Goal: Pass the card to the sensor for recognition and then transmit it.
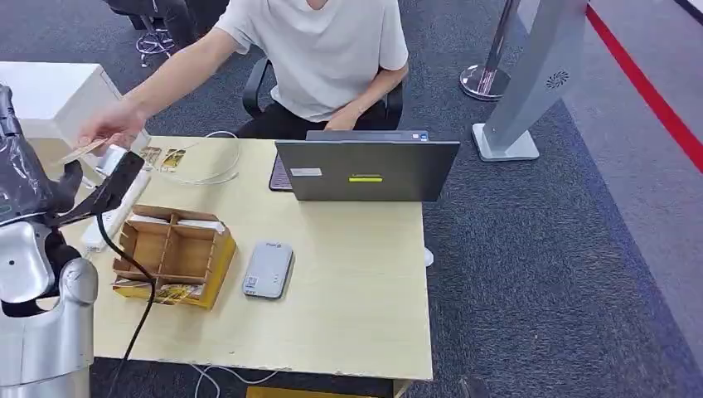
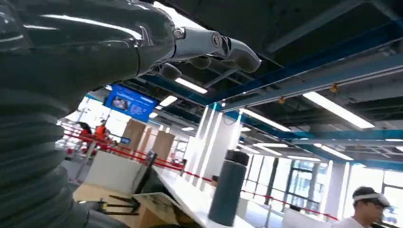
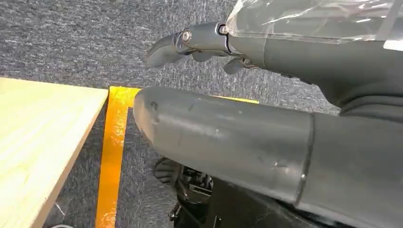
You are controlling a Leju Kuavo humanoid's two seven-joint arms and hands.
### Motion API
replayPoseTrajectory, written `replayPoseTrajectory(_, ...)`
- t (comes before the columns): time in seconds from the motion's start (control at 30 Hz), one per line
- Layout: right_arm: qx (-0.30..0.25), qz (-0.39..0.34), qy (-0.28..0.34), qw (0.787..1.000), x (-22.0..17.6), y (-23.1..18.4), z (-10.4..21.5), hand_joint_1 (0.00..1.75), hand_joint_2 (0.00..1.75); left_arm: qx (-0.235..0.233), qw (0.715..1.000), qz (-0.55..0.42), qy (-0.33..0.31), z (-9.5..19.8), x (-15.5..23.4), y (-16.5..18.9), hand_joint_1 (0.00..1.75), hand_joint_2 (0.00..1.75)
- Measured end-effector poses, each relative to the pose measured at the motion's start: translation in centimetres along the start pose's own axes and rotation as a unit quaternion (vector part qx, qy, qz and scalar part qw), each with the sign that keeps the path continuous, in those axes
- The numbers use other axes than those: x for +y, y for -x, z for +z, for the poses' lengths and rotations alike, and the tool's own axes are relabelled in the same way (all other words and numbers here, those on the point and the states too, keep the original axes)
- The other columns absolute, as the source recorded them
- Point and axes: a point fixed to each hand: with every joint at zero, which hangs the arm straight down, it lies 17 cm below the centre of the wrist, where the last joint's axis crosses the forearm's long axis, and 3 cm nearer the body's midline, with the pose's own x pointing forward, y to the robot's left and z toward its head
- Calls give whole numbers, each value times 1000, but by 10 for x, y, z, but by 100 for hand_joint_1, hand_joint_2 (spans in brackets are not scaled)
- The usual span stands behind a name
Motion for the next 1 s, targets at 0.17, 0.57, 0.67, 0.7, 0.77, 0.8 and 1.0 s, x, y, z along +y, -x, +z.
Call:
replayPoseTrajectory(0.17, -1, 4, -4, 1000, 5, 1, 1, 0, 0, -26, 1000, -15, -8, -9, 2, -18, 0, 175)
replayPoseTrajectory(0.57, 0, 9, -6, 1000, 8, 4, 2, 0, 0, -58, 998, -25, -9, -10, -4, -37, 0, 175)
replayPoseTrajectory(0.67, 0, 9, -5, 1000, 7, 5, 3, 0, 0, -61, 998, -25, -8, -9, -5, -39, 175, 175)
replayPoseTrajectory(0.7, 0, 9, -5, 1000, 7, 6, 3, 0, 0, -61, 998, -25, -7, -9, -6, -39, 175, 175)
replayPoseTrajectory(0.77, 0, 9, -4, 1000, 7, 6, 3, 0, 0, -63, 998, -24, -6, -10, -6, -41, 175, 175)
replayPoseTrajectory(0.8, 0, 9, -4, 1000, 7, 7, 3, 0, 0, -65, 998, -24, -4, -9, -7, -43, 175, 175)
replayPoseTrajectory(1.0, -1, 10, -2, 1000, 5, 7, 3, 0, 0, -74, 997, -22, -1, -10, -10, -49, 175, 175)
